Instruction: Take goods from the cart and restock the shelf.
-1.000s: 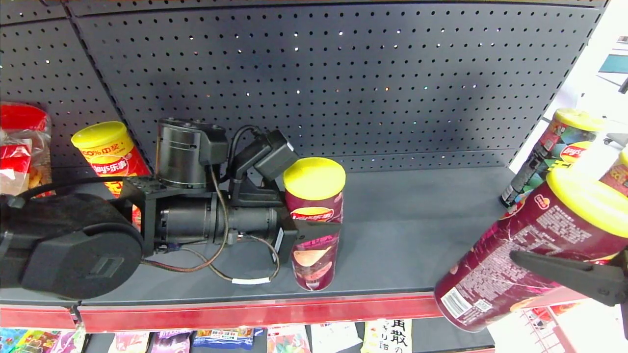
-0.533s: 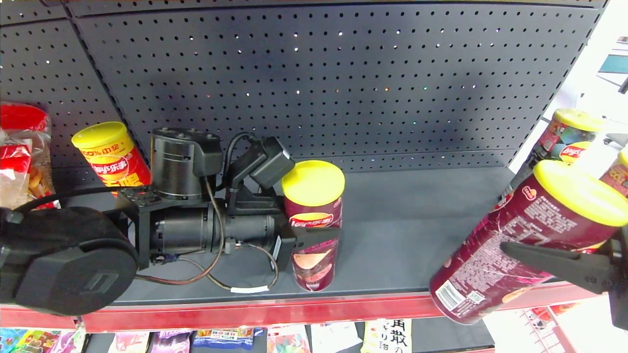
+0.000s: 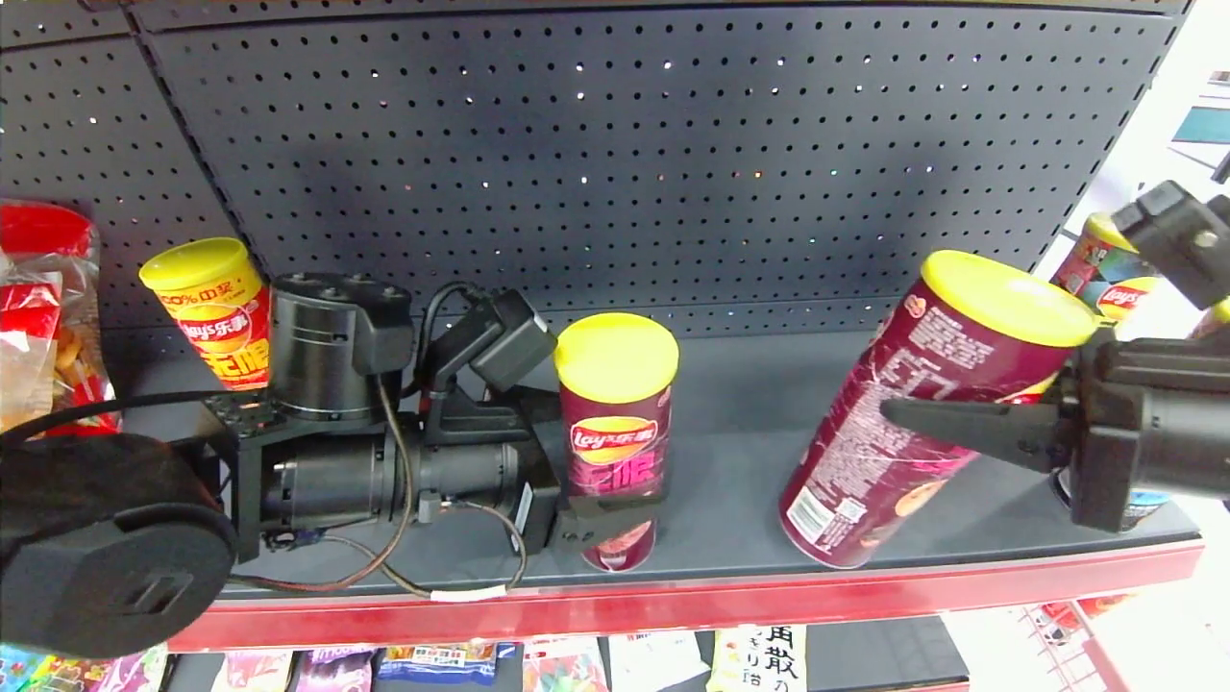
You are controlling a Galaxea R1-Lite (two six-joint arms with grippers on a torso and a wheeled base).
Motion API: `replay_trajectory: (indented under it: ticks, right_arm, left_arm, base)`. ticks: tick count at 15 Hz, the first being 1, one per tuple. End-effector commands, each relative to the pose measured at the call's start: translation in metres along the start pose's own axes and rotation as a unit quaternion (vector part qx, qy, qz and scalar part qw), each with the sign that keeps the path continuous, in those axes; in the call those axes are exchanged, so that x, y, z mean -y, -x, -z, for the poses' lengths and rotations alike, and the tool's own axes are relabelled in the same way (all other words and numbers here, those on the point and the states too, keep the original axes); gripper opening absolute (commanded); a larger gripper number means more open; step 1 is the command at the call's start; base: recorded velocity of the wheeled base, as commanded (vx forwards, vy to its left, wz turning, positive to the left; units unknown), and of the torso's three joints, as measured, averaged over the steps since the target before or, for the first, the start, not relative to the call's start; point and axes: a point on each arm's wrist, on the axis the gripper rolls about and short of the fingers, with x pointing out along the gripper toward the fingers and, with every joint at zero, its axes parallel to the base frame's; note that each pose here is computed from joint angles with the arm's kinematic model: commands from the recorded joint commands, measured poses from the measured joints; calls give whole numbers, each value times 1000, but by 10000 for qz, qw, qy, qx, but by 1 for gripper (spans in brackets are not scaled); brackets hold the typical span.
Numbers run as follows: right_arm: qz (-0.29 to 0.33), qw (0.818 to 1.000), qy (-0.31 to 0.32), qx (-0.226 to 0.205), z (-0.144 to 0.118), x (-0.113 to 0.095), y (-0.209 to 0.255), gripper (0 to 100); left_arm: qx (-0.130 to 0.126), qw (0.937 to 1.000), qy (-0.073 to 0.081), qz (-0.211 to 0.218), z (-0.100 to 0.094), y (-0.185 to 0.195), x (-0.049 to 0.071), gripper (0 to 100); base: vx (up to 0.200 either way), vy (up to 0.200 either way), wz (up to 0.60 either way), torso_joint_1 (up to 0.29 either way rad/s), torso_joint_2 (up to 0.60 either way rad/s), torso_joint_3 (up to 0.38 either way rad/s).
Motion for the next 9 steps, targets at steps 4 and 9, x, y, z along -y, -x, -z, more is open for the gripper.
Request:
replay_trajectory:
  ticks: [4, 9]
  right_arm:
    - [-324, 9988, 179, -310, -22, 25, -93, 0]
    - [-515, 9974, 398, -297, -31, 28, -141, 0]
  left_arm:
    - [30, 9997, -2, -228, 7, 32, 11, 100]
    - [-14, 9996, 24, -291, 18, 54, 25, 100]
  base:
    - [0, 0, 0, 0, 0, 0]
    - [0, 0, 0, 0, 0, 0]
